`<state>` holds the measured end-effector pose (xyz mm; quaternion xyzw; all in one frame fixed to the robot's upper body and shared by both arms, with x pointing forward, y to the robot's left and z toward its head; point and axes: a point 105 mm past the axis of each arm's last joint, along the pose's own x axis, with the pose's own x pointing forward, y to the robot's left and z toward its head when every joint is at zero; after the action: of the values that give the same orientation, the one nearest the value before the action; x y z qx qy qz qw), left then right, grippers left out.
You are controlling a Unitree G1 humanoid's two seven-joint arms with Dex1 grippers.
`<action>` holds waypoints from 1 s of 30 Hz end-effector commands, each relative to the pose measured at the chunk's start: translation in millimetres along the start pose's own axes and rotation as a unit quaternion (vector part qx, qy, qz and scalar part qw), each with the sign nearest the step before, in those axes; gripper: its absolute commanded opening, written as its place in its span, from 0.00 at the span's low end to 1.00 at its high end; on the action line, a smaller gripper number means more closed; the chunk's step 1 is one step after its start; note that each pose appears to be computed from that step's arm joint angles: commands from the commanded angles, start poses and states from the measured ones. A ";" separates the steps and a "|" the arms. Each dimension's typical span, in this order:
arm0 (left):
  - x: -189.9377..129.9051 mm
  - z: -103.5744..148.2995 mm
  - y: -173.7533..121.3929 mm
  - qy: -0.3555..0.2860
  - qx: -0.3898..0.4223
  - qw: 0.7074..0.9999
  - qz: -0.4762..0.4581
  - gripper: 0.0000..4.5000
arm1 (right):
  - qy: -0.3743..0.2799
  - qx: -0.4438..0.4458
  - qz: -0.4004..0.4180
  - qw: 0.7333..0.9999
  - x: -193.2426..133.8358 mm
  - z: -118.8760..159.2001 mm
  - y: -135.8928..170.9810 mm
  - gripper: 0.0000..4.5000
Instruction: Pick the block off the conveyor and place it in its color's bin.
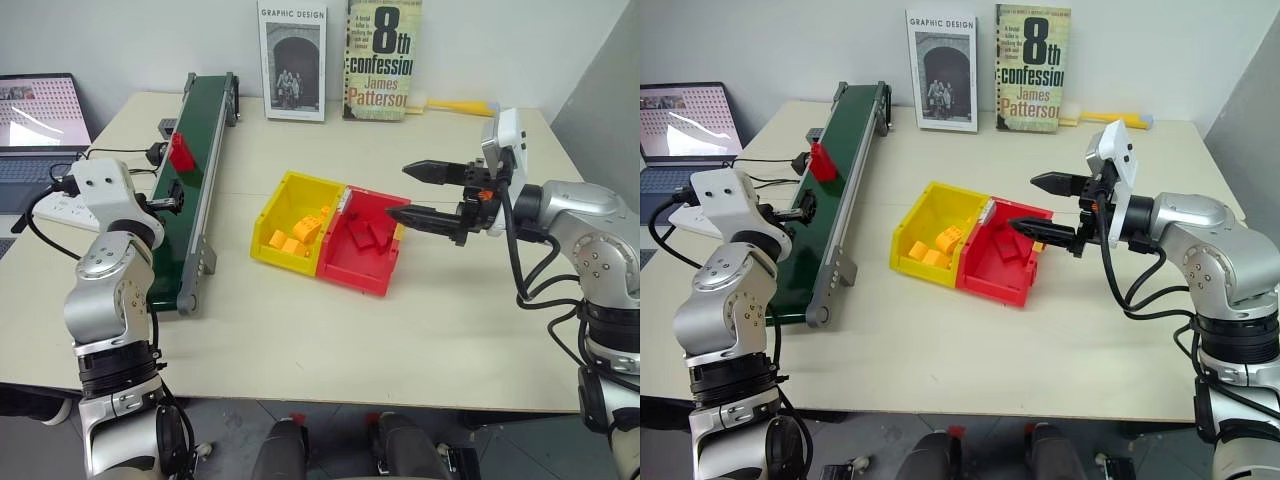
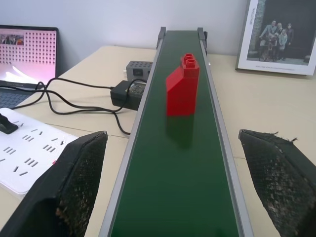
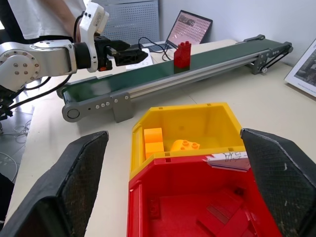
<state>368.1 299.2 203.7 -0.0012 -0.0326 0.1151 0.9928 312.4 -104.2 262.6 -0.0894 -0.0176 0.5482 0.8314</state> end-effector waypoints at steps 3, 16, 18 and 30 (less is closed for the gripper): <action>1.8 3.5 -5.2 -0.004 0.001 1.000 -0.007 0.99 | -0.010 -0.028 0.004 1.000 -3.7 14.6 5.9 1.00; 5.5 -14.1 -9.7 0.028 -0.030 0.999 -0.008 0.91 | -0.004 -0.029 0.009 1.000 -3.4 17.6 8.2 1.00; 4.7 -15.4 -9.9 0.030 -0.032 0.999 -0.007 0.84 | -0.002 -0.030 0.013 0.999 -3.2 17.9 9.0 1.00; -1.6 -6.1 -9.1 0.024 -0.039 0.999 0.004 0.36 | 0.001 -0.034 0.011 0.999 -3.9 16.8 8.1 1.00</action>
<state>372.8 289.7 174.0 -0.0491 0.0243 0.1164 0.9917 307.9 -105.2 264.0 -0.1016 -0.0073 0.5497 0.8292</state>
